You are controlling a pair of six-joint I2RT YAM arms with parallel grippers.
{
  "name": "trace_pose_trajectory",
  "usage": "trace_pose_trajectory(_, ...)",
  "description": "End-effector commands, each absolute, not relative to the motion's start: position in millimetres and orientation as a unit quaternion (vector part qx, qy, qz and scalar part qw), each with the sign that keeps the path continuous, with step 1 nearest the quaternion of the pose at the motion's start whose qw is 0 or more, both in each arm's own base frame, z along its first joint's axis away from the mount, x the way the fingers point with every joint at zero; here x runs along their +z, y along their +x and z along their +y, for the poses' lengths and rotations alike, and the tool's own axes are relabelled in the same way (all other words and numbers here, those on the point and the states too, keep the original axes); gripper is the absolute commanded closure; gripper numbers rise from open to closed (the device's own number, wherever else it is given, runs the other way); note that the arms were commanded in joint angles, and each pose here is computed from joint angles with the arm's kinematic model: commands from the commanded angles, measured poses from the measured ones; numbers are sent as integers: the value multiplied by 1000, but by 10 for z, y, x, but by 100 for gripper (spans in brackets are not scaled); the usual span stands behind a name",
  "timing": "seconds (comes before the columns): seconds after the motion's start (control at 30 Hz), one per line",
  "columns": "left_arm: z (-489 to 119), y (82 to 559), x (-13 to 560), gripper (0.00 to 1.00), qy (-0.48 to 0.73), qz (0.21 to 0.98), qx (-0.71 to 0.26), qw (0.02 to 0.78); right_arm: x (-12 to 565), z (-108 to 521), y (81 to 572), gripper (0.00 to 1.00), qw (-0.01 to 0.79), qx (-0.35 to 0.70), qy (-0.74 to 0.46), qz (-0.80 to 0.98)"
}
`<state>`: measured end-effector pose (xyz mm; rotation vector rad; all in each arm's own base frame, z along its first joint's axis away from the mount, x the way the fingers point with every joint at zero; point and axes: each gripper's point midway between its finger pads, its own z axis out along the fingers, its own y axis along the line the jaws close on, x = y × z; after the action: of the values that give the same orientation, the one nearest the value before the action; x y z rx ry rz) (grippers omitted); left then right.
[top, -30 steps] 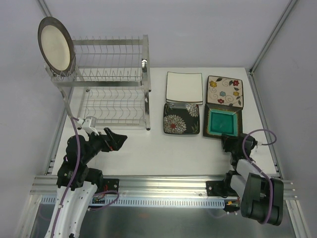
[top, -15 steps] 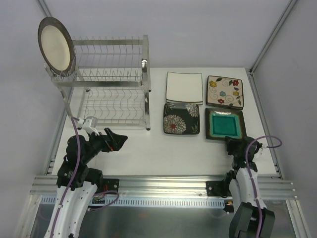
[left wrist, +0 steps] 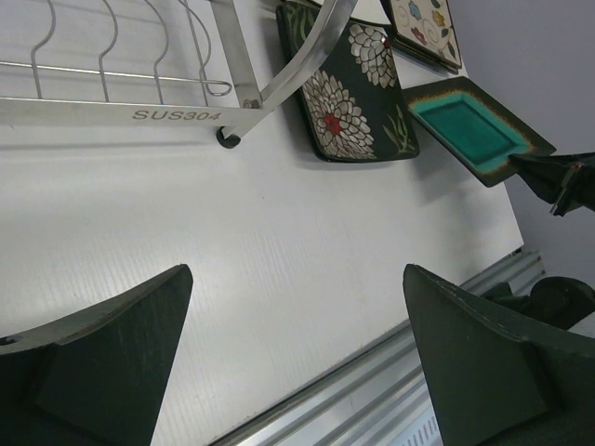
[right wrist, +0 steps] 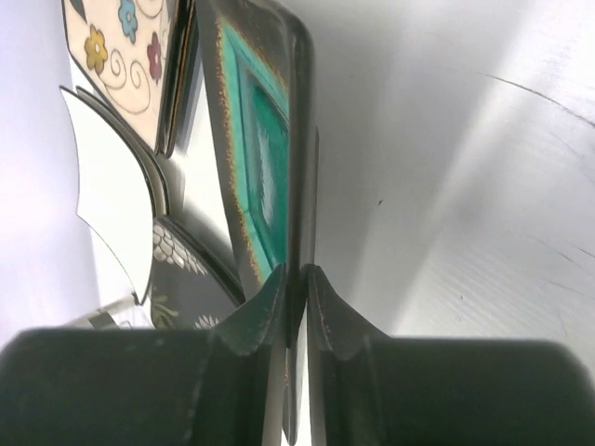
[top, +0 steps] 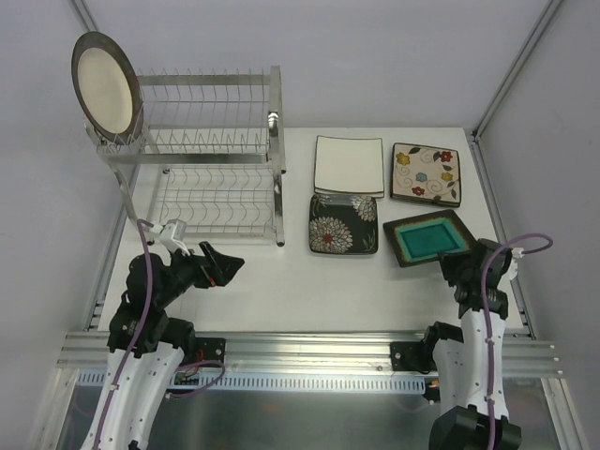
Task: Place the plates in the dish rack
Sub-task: Grab a plate with the right arm
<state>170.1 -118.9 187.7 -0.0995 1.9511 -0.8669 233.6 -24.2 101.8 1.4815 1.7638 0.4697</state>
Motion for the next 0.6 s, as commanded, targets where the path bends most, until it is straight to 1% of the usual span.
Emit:
trace_pose_trajectory(0.0,-1325,1665,2066,2,-35,790,-397,465,1857,-244,2558,100,473,212,507,688)
trace_pose_trajectory(0.4,-1538,1672,2469,4,-38,782,-463,414,2537,63,2520,100,490,247,396,736)
trace_pose_trajectory(0.57,-1567,1710,2608,4,-52,771,-480,415,2737,299,2470,100,483,280,343,755)
